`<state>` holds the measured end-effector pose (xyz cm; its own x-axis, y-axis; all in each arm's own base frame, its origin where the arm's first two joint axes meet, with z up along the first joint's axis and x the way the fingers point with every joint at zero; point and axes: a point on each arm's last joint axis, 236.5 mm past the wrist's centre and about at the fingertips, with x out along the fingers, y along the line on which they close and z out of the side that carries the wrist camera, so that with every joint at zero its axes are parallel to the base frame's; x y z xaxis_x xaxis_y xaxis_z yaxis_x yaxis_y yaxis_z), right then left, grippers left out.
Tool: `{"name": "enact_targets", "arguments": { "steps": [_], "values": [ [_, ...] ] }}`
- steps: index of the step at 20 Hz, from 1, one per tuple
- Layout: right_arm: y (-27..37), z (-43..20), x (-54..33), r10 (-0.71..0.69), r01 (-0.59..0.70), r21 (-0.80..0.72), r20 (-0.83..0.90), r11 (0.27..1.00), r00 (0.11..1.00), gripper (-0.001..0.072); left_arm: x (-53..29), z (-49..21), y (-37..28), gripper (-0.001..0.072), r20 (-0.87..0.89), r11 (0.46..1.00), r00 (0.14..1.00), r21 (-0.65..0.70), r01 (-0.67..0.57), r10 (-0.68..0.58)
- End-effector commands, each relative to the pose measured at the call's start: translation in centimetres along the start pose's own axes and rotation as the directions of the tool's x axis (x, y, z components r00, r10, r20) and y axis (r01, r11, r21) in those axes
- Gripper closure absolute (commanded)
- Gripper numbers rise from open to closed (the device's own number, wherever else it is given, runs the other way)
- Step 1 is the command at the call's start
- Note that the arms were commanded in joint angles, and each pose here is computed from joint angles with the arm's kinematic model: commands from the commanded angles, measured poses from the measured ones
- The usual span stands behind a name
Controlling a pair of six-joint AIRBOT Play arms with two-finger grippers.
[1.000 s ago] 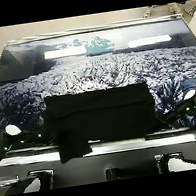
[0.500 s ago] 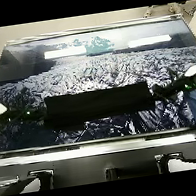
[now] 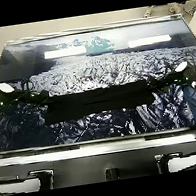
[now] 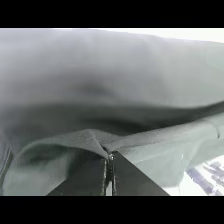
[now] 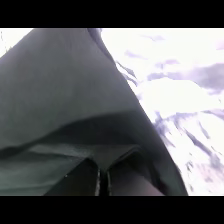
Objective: Fold the clothes and pants, and hang the long-sleeved shirts on hangers.
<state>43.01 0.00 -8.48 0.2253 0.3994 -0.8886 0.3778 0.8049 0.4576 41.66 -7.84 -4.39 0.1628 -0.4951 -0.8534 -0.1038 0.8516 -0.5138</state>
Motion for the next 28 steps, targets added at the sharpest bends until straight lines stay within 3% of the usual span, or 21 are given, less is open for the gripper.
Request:
{"name": "enact_targets", "arguments": {
  "steps": [1, 3, 4, 5, 6, 7, 12, 20, 21, 22, 24, 25, 27, 28],
  "values": [
    [0.5, 0.5, 1.1, 0.039, -0.039, 0.019, 0.004, 0.999, 0.999, 0.0676, 1.6, 0.7, 0.5, 0.0683, -0.016, 0.999, 1.0, -0.032, 0.015, -0.015],
    [0.6, 0.5, 1.0, 0.04, -0.04, 0.027, 0.005, 0.999, 0.999, 0.0672, 1.8, 0.6, 0.7, 0.0681, -0.021, 0.999, 1.0, -0.037, 0.014, -0.015],
    [0.5, 0.4, 0.9, 0.041, -0.041, 0.028, 0.0, 0.999, 0.999, 0.0622, 1.7, 0.6, 0.7, 0.064, -0.022, 0.999, 1.0, -0.036, 0.015, -0.016],
    [0.5, 0.5, 0.4, 0.042, -0.042, 0.026, -0.004, 0.999, 0.999, 0.0457, 1.5, 0.4, 0.5, 0.0497, -0.037, 0.999, 0.999, -0.03, 0.018, -0.019],
    [0.3, 0.8, -0.4, 0.045, -0.045, 0.023, -0.009, 0.999, 0.999, 0.0258, 1.0, 0.2, 0.5, 0.0284, -0.05, 1.0, 0.999, -0.022, 0.017, -0.018],
    [-0.3, 1.1, -1.3, 0.047, -0.047, 0.011, -0.012, 0.999, 0.999, 0.0092, 0.4, 0.2, 0.6, 0.023, -0.058, 0.999, 0.998, -0.026, 0.022, -0.023],
    [-4.0, 1.6, -2.8, 0.066, -0.064, 0.077, -0.027, 0.995, 0.997, 0.0, -3.9, 0.9, -1.0, 0.023, 0.03, 0.999, 0.999, -0.009, 0.033, -0.033],
    [0.4, -0.1, 1.6, 0.222, -0.213, 0.077, -0.131, 0.974, 0.966, 0.0017, -7.2, 1.3, -7.9, 0.0244, 0.167, 0.988, 0.983, 0.146, 0.057, -0.081],
    [1.0, -0.5, 2.0, 0.219, -0.212, 0.063, -0.142, 0.975, 0.965, 0.0089, -6.8, 1.3, -9.1, 0.0244, 0.17, 0.984, 0.98, 0.159, 0.078, -0.105],
    [1.6, -0.8, 2.3, 0.217, -0.214, 0.04, -0.149, 0.976, 0.965, 0.0241, -6.5, 1.4, -9.9, 0.0244, 0.179, 0.981, 0.977, 0.171, 0.088, -0.119],
    [2.7, -1.4, 1.7, 0.235, -0.24, -0.006, -0.172, 0.971, 0.957, 0.0672, -5.8, 1.7, -11.7, 0.0262, 0.203, 0.975, 0.97, 0.202, 0.094, -0.135],
    [3.1, -1.5, 1.0, 0.239, -0.246, -0.022, -0.169, 0.969, 0.956, 0.0675, -5.4, 1.9, -12.7, 0.0325, 0.219, 0.973, 0.965, 0.212, 0.097, -0.144],
    [4.4, -1.3, -1.2, 0.252, -0.266, -0.086, -0.142, 0.96, 0.957, 0.0675, -4.0, 1.9, -15.0, 0.0616, 0.236, 0.961, 0.958, 0.257, 0.102, -0.164],
    [5.3, -1.4, -2.5, 0.263, -0.277, -0.108, -0.126, 0.955, 0.956, 0.0675, -2.7, 1.5, -16.4, 0.0662, 0.231, 0.954, 0.957, 0.282, 0.106, -0.175]
  ]
}}
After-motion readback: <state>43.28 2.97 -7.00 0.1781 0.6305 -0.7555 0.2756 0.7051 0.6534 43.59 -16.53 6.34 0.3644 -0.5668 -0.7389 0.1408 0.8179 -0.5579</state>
